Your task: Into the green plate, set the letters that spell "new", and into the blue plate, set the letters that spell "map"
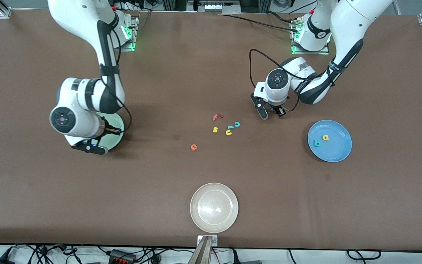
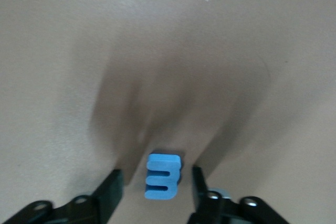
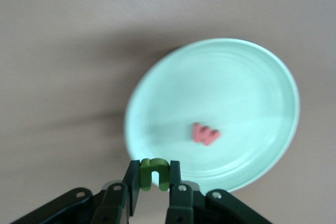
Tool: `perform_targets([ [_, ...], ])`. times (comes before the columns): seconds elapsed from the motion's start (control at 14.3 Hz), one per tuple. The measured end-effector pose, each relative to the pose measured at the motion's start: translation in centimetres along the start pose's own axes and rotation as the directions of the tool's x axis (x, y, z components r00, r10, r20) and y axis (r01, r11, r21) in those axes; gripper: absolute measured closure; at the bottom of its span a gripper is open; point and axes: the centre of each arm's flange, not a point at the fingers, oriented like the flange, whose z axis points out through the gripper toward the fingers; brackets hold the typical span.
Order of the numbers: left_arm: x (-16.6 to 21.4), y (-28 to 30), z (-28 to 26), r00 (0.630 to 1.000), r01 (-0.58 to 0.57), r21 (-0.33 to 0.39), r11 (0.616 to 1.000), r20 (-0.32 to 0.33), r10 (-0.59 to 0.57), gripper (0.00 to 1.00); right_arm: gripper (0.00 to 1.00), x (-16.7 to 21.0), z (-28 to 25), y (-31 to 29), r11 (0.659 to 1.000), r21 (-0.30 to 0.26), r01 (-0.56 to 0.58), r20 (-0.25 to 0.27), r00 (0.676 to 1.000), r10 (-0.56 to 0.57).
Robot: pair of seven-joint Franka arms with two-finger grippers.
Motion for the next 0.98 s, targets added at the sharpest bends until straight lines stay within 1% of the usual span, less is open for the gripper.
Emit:
perform_targets([
  [0.14,0.1,0.1,-0.2,1.000,-0.002,0.004,1.000,0.000,0.002,0.68,0.74,-0.5,1.6,1.1,0.999,-0.008,0.039,0.028,0.999,-0.039],
  [0.21,0.1,0.1,-0.6,1.000,-0.002,0.010,1.000,0.002,0.002,0.72,0.74,-0.6,2.1,1.4,0.999,-0.011,0.050,0.035,0.998,-0.050],
  [0.28,0.0,0.0,-0.7,1.000,0.001,0.013,1.000,0.010,-0.001,0.72,0.74,-0.6,2.4,1.7,0.998,-0.013,0.058,0.037,0.998,-0.057],
  [0.35,-0.1,-0.5,-0.9,0.999,0.008,0.016,1.000,0.032,-0.009,0.73,0.74,-0.6,2.6,1.8,0.998,-0.014,0.061,0.036,0.997,-0.061],
  [0.42,-0.2,-1.4,-1.6,0.997,0.022,0.025,0.999,0.068,-0.024,0.73,0.74,-0.6,2.8,1.9,0.998,-0.017,0.063,0.037,0.997,-0.062],
  [0.56,-0.2,-3.9,-4.5,0.987,0.061,0.058,0.996,0.143,-0.068,0.73,0.74,-0.6,3.4,1.8,0.997,-0.027,0.065,0.040,0.997,-0.064],
  [0.77,-0.2,-7.1,-10.3,0.964,0.115,0.103,0.988,0.230,-0.136,0.73,0.74,-0.4,4.9,1.4,0.996,-0.051,0.070,0.047,0.997,-0.068],
  [0.91,-1.5,-10.1,-13.4,0.946,0.179,0.118,0.977,0.253,-0.204,0.73,0.74,-0.5,5.8,1.3,0.995,-0.061,0.074,0.059,0.996,-0.070],
  [0.98,-2.7,-12.1,-14.4,0.936,0.222,0.118,0.968,0.251,-0.246,0.73,0.74,-0.6,6.2,1.0,0.995,-0.061,0.078,0.064,0.995,-0.074],
])
